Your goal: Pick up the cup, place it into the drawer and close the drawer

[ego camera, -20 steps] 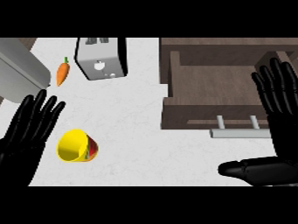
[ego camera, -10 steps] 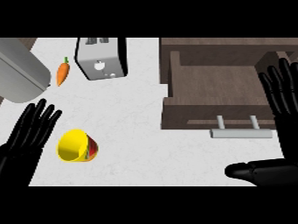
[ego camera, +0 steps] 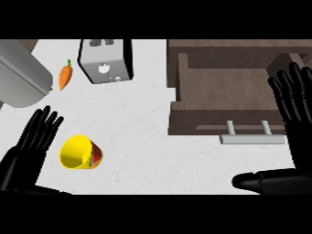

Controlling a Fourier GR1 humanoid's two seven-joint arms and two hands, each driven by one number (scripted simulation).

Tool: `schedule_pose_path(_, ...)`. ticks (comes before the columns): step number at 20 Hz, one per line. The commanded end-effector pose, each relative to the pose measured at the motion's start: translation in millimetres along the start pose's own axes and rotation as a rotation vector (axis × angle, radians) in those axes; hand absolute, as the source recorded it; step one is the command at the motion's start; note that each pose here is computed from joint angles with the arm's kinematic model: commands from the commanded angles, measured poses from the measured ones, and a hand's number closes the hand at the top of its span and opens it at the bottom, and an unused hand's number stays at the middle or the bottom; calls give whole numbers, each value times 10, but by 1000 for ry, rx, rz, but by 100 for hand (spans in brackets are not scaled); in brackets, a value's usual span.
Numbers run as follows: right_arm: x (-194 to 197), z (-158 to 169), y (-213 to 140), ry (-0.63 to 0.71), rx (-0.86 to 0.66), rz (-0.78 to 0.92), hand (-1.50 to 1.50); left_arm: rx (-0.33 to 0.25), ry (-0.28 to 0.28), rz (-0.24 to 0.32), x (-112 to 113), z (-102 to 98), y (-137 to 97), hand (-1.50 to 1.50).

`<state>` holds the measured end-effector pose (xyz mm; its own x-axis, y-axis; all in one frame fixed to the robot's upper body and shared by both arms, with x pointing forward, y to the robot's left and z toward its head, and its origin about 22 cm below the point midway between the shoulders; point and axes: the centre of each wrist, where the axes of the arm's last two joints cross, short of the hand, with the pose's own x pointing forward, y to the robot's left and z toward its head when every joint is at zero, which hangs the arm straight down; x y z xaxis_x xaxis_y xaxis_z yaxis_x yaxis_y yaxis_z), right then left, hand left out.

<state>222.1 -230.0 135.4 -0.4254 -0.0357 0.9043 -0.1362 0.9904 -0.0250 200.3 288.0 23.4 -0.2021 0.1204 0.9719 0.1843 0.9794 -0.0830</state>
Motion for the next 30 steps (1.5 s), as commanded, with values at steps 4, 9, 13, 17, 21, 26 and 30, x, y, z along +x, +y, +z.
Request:
schedule_pose_path(4,-41,-18,73,-6,12,-14,-150,4,23,-6,-343,149,286,-150)
schedule_pose_path(9,-14,166,-106,15,23,-6,-150,26,56,-20,-624,300,372,-150)
schedule_pose_path(13,162,-202,-40,-3,37,8,-150,14,67,-24,-835,38,376,-150)
schedule_pose_path(17,122,34,-21,-9,29,-5,-150,18,70,-17,-794,58,341,-150)
schedule_pose_path(21,62,-71,-198,-9,29,-14,-150,46,68,-17,-1113,45,482,-150)
schedule_pose_path(26,238,-40,-77,5,29,-12,-150,71,68,-24,-1332,343,463,-150)
schedule_pose_path(30,141,-235,-16,10,10,-24,-150,74,86,-30,-1242,149,645,-150)
